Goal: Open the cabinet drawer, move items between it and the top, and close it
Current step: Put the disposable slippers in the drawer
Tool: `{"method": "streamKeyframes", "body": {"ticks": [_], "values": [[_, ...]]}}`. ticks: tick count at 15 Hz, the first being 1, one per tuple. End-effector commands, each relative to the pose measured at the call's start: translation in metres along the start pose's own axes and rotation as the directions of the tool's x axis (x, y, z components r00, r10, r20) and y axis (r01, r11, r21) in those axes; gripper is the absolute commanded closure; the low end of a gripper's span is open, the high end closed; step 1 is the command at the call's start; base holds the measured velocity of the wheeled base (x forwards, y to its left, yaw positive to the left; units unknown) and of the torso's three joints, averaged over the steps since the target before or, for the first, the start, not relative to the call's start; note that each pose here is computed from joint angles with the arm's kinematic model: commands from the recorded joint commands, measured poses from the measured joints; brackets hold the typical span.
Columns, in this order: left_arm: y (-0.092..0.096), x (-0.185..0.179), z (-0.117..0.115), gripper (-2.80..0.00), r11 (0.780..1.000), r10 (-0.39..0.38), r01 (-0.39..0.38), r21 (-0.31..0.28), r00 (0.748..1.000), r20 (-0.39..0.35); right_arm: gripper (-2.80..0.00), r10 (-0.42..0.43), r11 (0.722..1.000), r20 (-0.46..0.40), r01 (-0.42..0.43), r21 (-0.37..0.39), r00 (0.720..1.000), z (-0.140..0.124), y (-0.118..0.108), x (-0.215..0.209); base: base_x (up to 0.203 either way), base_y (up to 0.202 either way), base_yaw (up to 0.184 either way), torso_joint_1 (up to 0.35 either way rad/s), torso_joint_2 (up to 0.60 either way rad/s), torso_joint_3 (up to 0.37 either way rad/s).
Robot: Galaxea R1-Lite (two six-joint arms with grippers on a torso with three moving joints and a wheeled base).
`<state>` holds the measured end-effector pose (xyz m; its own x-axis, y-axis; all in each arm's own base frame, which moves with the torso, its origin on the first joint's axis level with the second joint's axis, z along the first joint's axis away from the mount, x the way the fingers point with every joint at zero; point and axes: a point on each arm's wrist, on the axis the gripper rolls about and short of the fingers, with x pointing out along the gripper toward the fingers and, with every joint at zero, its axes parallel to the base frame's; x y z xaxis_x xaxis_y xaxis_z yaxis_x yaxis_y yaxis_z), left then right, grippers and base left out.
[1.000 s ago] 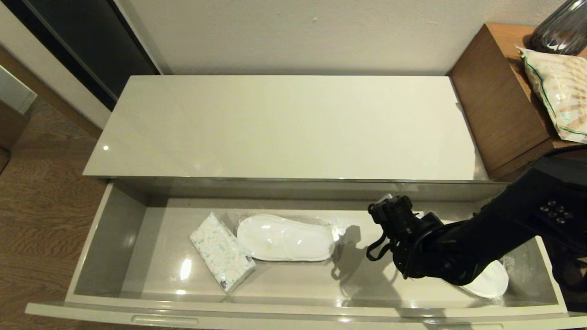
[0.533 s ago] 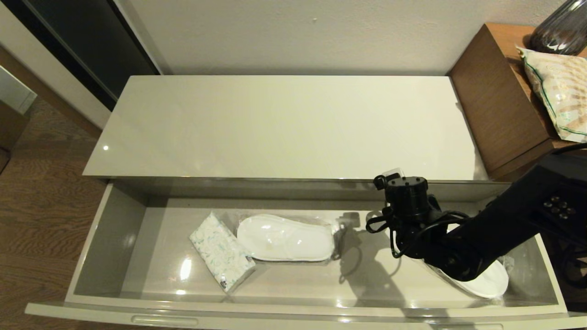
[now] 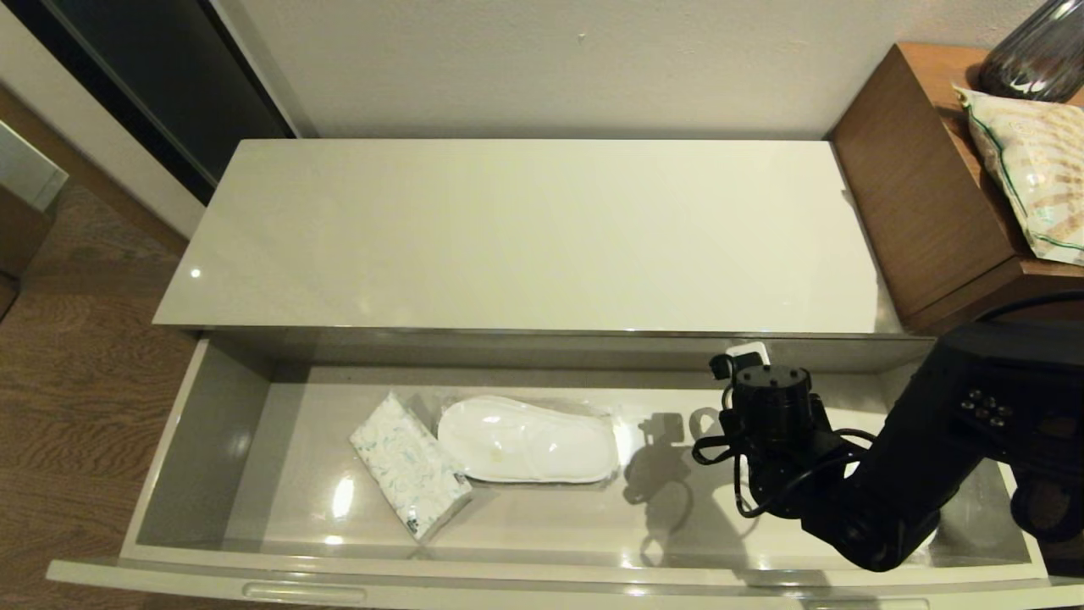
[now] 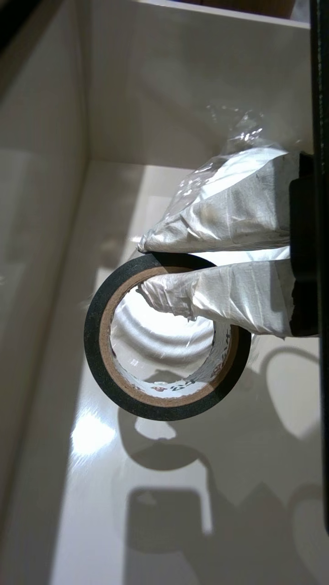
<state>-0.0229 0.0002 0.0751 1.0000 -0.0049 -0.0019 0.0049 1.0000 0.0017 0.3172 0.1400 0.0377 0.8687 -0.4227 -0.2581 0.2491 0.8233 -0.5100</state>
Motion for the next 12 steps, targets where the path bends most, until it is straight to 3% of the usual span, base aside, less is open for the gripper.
{"method": "streamKeyframes", "body": {"ticks": [1,5,9,12], "values": [[0.0,0.0,0.0,0.0,1.0,0.0,0.0,0.0,1.0,-0.001,0.0,-0.008,0.998,-0.032,0.006,-0.061,0.999,-0.019,0.01,0.006,0.0,0.0,0.0,0.0,0.0,0.0],[0.0,0.0,0.0,0.0,1.0,0.0,0.0,0.0,1.0,-0.001,0.0,-0.039,0.98,0.04,0.046,-0.192,0.998,-0.029,0.023,0.023,0.0,0.0,0.0,0.0,0.0,0.0],[0.0,0.0,0.0,0.0,1.0,0.0,0.0,0.0,1.0,-0.001,0.0,-0.039,0.92,0.122,0.084,-0.382,0.992,-0.029,0.024,0.037,0.0,0.0,0.0,0.0,0.0,0.0],[0.0,0.0,0.0,0.0,1.0,0.0,0.0,0.0,1.0,-0.001,0.0,-0.023,0.914,0.151,0.082,-0.397,0.988,-0.023,0.027,0.04,0.0,0.0,0.0,0.0,0.0,0.0]]}}
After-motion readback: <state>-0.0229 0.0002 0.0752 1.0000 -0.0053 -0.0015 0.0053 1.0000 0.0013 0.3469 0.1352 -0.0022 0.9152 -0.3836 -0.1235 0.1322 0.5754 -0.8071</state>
